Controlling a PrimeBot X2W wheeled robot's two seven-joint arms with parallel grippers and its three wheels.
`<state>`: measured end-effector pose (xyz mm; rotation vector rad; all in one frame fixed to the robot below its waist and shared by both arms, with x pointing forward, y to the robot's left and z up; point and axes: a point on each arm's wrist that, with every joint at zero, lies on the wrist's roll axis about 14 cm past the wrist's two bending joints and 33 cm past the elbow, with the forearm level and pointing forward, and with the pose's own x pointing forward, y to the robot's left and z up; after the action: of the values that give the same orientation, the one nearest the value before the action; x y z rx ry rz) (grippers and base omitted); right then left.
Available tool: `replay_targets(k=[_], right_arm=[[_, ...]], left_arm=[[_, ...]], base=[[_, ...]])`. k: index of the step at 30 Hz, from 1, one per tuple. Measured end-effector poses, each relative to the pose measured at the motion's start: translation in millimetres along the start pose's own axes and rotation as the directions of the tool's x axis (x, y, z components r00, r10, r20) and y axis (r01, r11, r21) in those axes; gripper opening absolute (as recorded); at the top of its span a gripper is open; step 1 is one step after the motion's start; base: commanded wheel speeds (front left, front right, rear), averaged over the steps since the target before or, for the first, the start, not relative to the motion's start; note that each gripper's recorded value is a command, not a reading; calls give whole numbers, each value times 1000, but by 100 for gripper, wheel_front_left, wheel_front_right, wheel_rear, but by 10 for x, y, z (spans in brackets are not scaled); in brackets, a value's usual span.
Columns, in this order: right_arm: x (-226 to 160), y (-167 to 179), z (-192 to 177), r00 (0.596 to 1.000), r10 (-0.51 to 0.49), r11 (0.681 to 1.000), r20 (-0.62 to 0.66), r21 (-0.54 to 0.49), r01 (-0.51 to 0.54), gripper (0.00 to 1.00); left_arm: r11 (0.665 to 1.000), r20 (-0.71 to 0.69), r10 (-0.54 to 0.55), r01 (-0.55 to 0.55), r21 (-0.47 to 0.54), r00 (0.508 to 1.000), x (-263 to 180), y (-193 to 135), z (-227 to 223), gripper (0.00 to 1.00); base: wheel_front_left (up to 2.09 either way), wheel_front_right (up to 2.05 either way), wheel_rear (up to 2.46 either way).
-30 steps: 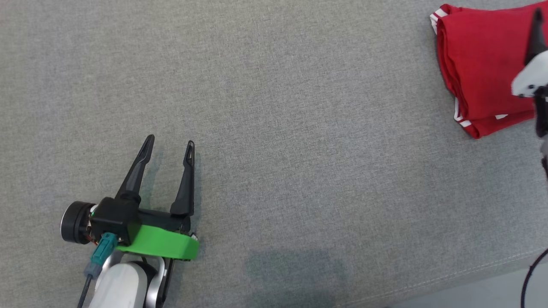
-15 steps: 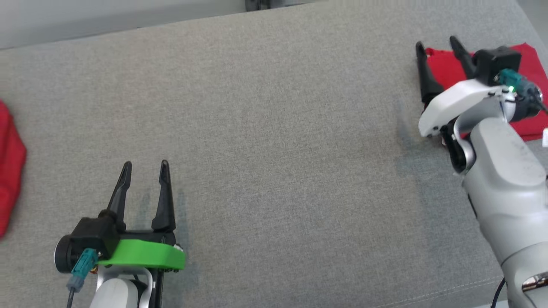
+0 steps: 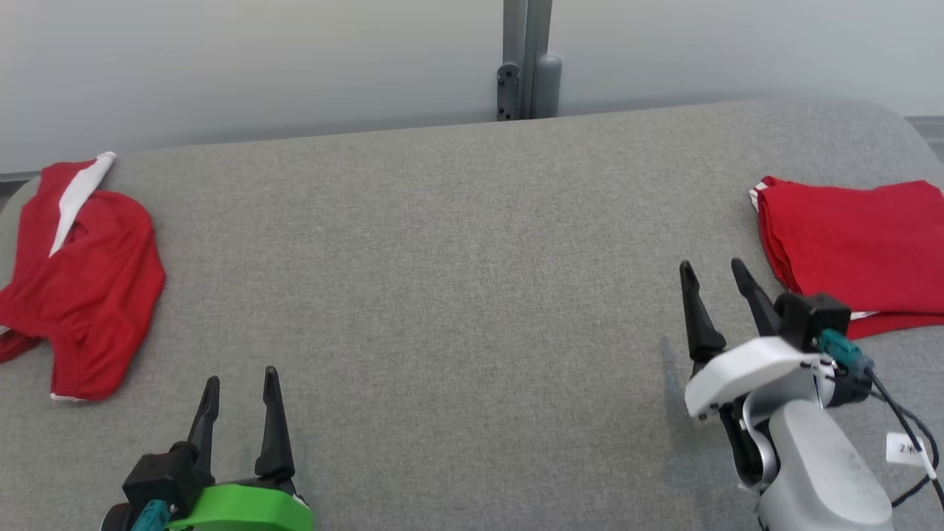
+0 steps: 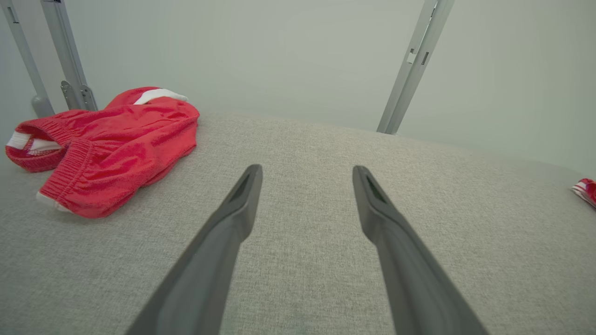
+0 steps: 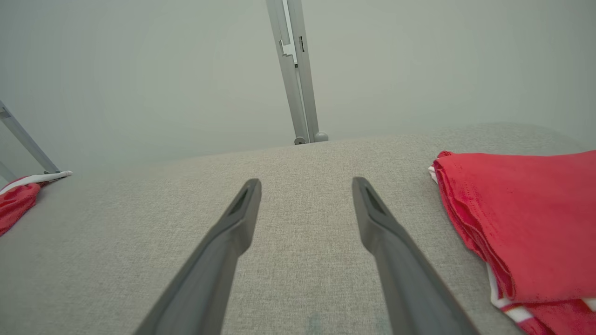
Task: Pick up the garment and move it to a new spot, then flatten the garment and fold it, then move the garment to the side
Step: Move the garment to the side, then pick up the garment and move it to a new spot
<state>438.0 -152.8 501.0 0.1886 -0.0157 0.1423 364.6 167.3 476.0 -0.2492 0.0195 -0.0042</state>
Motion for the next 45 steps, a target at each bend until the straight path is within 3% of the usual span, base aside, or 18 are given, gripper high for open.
replay_targets(k=[13, 33, 40, 45], right_arm=[[-362, 200, 38, 999, 28, 1000, 40, -5, -28, 100], [-404, 257, 21, 999, 42, 999, 26, 10, -42, 100], [-317, 455, 26, 994, 100, 995, 30, 8, -101, 100], [-198, 795, -15, 980, 197, 980, 20, 13, -197, 100]], left_arm=[[1000, 38, 29, -29, -2, 999, -222, 76, 105, 100], [1000, 32, 23, -23, 2, 999, -247, 89, 77, 100], [997, 53, 73, -74, 3, 996, -344, 238, 137, 100], [989, 80, 149, -150, 1, 986, -486, 461, 217, 100]], base=[[0, 0, 0], [0, 0, 0], [0, 0, 0], [0, 0, 0]])
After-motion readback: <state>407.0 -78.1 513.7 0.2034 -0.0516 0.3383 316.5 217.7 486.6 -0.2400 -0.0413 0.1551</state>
